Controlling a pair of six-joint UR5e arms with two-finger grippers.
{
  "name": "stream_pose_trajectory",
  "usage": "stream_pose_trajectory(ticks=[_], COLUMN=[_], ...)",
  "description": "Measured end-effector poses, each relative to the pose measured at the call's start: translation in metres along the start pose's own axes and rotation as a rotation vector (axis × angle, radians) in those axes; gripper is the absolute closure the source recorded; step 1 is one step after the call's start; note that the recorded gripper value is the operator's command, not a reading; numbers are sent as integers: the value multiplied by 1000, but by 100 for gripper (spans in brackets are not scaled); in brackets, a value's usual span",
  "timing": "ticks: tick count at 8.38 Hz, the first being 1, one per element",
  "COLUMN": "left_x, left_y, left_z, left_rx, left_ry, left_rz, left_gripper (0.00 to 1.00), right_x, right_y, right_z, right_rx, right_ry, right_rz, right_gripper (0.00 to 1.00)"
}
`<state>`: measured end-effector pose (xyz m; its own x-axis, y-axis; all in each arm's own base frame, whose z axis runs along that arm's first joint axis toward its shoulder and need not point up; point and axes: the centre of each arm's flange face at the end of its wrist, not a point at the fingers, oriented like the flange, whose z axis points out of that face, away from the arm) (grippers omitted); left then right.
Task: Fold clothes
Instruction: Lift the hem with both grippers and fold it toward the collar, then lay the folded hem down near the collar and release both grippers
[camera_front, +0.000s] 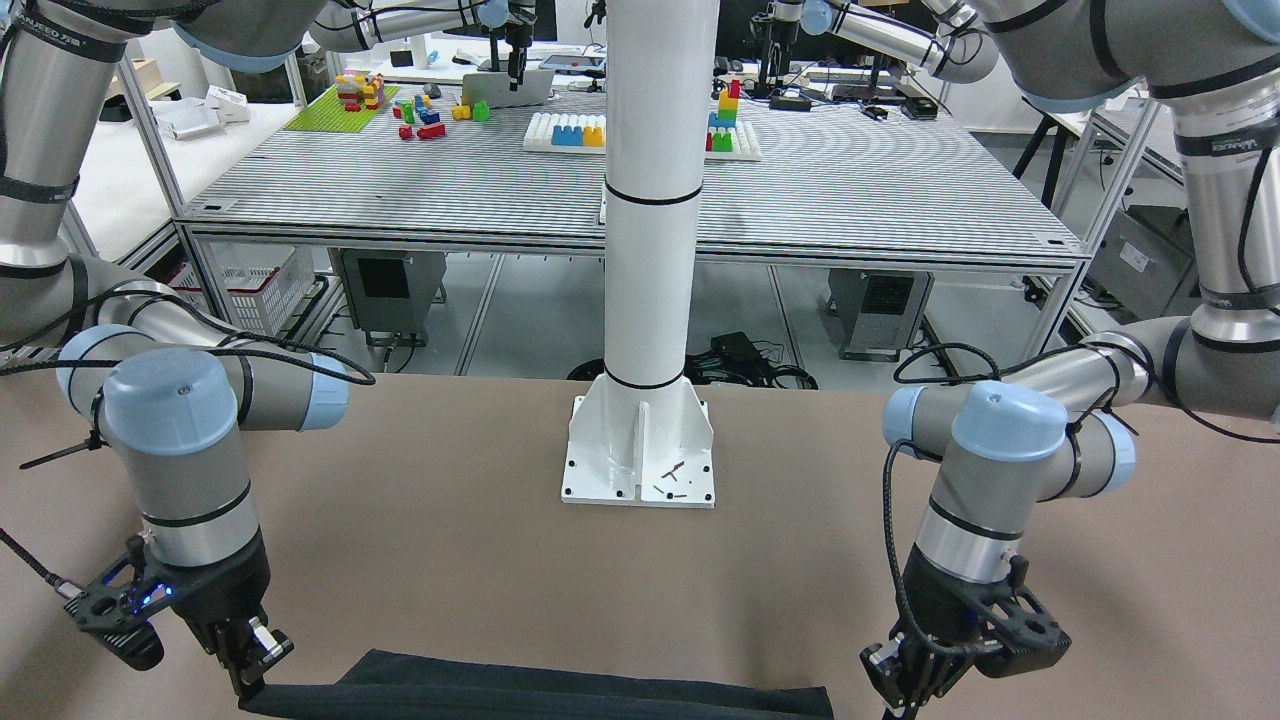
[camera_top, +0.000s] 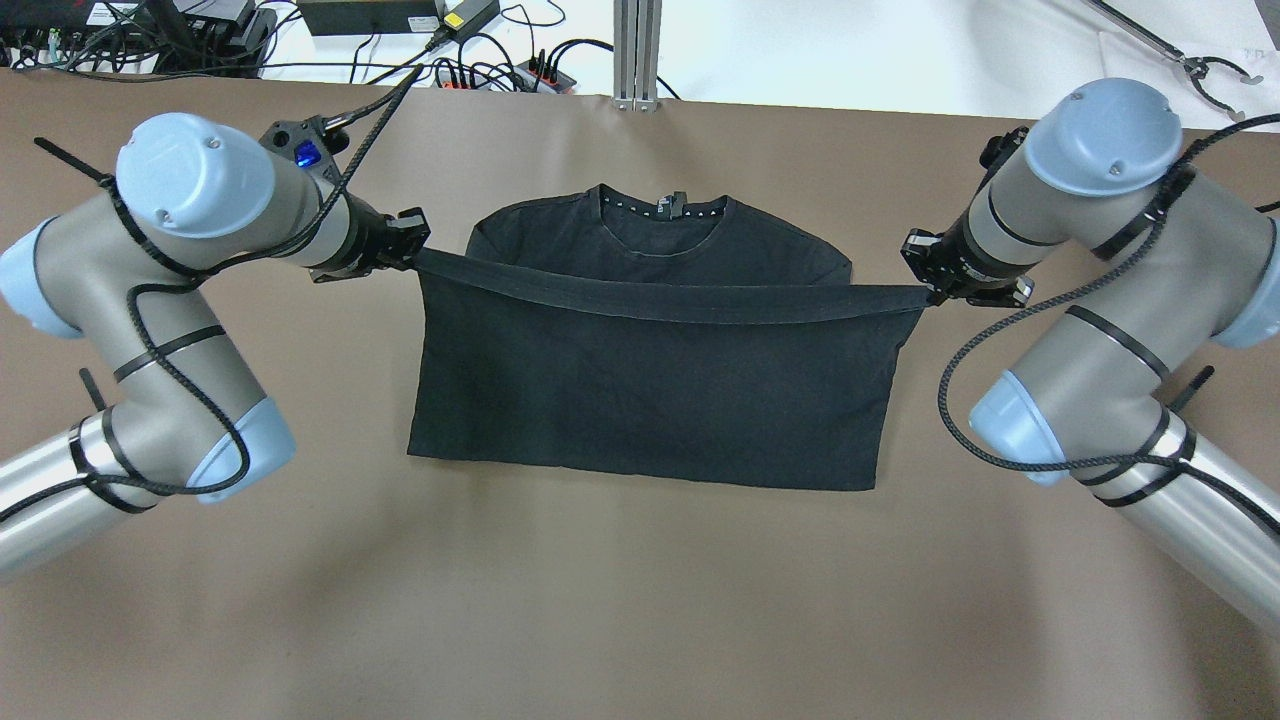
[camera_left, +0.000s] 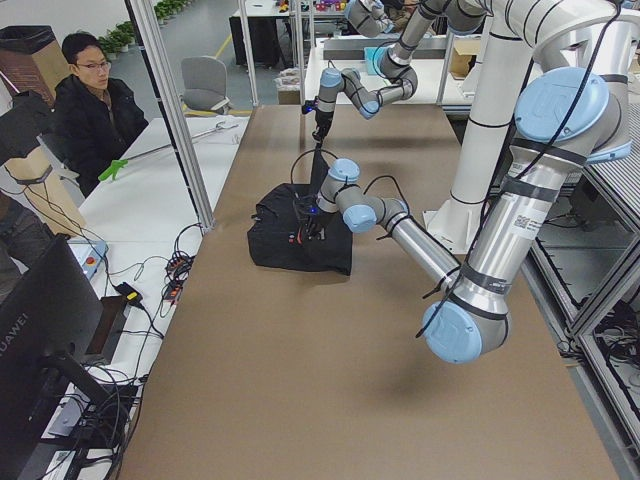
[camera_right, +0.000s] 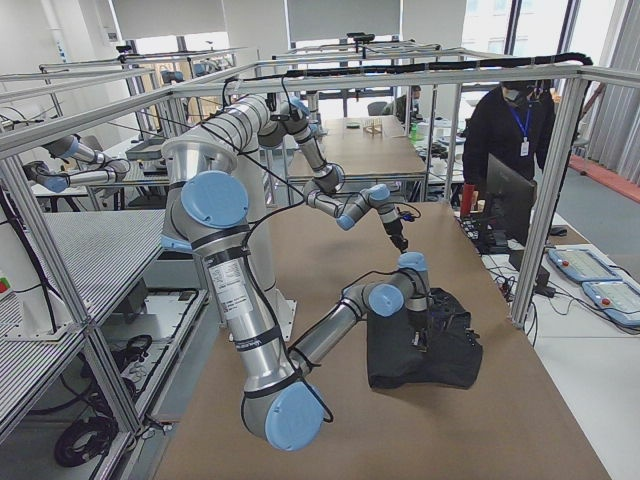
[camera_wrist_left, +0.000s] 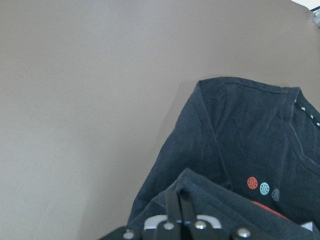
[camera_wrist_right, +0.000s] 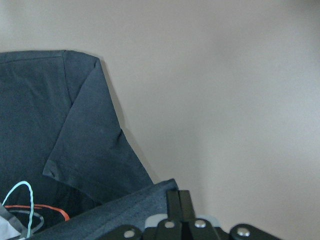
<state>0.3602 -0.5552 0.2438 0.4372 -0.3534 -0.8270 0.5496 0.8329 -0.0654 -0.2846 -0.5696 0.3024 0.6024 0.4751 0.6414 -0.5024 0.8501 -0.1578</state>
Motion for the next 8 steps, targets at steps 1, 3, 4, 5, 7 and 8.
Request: stream_pose_trajectory(ticks=[1,3,4,5,7,8], left_x=[11,27,35,39,35,28], left_y=[-14,-38,-46,-53,-62,-67], left_z=[17,63,87,106,130,140], left_rx=[9,23,27,30,35,38], left_ry=[-10,-7,-2,0,-2,0], left_rz=[4,9,10,12,10,9], left_gripper=[100,100,100,96,81,64], right_x=[-13,-30,-39,-44,-47,-51], right_y=[-18,-47,-54,-60,-66,-70], right_z=[21,68,81,91,104,110], right_rx=[22,57,62,65,83,106], right_ry=[3,-25,-32,-41,-50,-45], right_rz=[-10,-24,-26,-29,-34,-34], right_gripper=[100,100,100,100,64,49])
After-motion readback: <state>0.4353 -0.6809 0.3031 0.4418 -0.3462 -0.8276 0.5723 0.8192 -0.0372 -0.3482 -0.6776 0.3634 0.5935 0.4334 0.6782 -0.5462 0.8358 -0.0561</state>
